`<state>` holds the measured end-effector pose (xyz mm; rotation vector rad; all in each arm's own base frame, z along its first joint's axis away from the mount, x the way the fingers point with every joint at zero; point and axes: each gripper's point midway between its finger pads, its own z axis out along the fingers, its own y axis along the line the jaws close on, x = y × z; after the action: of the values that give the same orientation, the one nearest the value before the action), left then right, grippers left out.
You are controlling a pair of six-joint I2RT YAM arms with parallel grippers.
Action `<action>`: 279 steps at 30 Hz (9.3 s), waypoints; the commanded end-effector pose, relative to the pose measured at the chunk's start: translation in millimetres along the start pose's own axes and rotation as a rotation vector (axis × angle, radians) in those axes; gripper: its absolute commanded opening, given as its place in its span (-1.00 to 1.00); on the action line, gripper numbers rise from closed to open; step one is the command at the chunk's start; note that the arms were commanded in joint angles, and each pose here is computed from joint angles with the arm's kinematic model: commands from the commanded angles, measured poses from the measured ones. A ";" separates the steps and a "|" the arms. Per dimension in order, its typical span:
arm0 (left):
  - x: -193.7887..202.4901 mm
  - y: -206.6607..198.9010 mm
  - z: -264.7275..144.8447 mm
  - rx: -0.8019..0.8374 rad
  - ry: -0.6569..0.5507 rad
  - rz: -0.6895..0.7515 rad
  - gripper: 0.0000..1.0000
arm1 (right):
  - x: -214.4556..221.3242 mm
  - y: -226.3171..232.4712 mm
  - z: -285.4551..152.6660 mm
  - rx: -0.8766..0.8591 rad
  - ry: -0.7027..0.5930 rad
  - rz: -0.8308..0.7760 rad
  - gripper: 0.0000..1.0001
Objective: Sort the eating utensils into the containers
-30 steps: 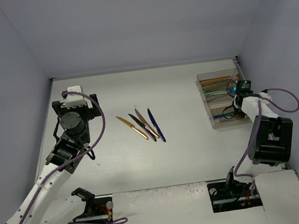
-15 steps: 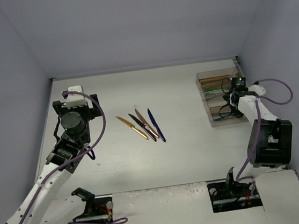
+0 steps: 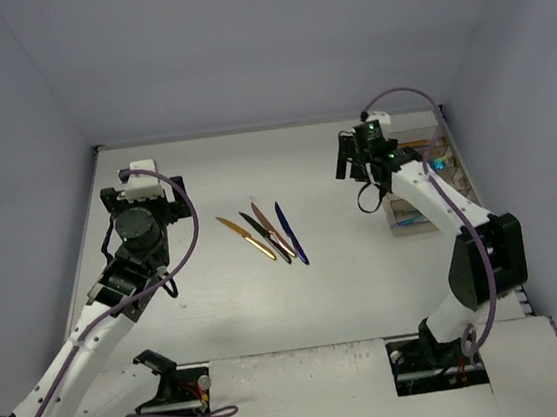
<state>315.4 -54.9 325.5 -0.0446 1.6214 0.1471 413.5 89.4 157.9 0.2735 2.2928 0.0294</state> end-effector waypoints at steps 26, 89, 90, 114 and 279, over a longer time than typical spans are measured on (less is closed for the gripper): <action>-28.6 2.6 -1.4 0.000 -0.077 -0.063 0.80 | 182.5 148.1 25.8 -0.196 0.484 -0.610 0.16; -33.4 6.3 -4.7 -0.007 -0.091 -0.069 0.80 | -47.5 -120.8 27.4 0.239 -0.100 0.736 -1.00; -33.6 6.2 -4.7 -0.006 -0.091 -0.070 0.80 | -48.0 -126.7 29.8 0.255 -0.115 0.773 -1.00; -34.6 7.3 -5.8 -0.007 -0.094 -0.067 0.80 | 2.5 -171.9 61.9 0.462 -0.138 1.041 -0.96; -30.0 -4.9 -1.7 0.046 -0.074 -0.051 0.80 | 18.5 -158.5 65.4 0.497 -0.079 1.080 -1.00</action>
<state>315.5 -65.1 322.1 0.0121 1.6354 0.1051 412.5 -62.7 74.4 1.6067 1.9210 -0.0548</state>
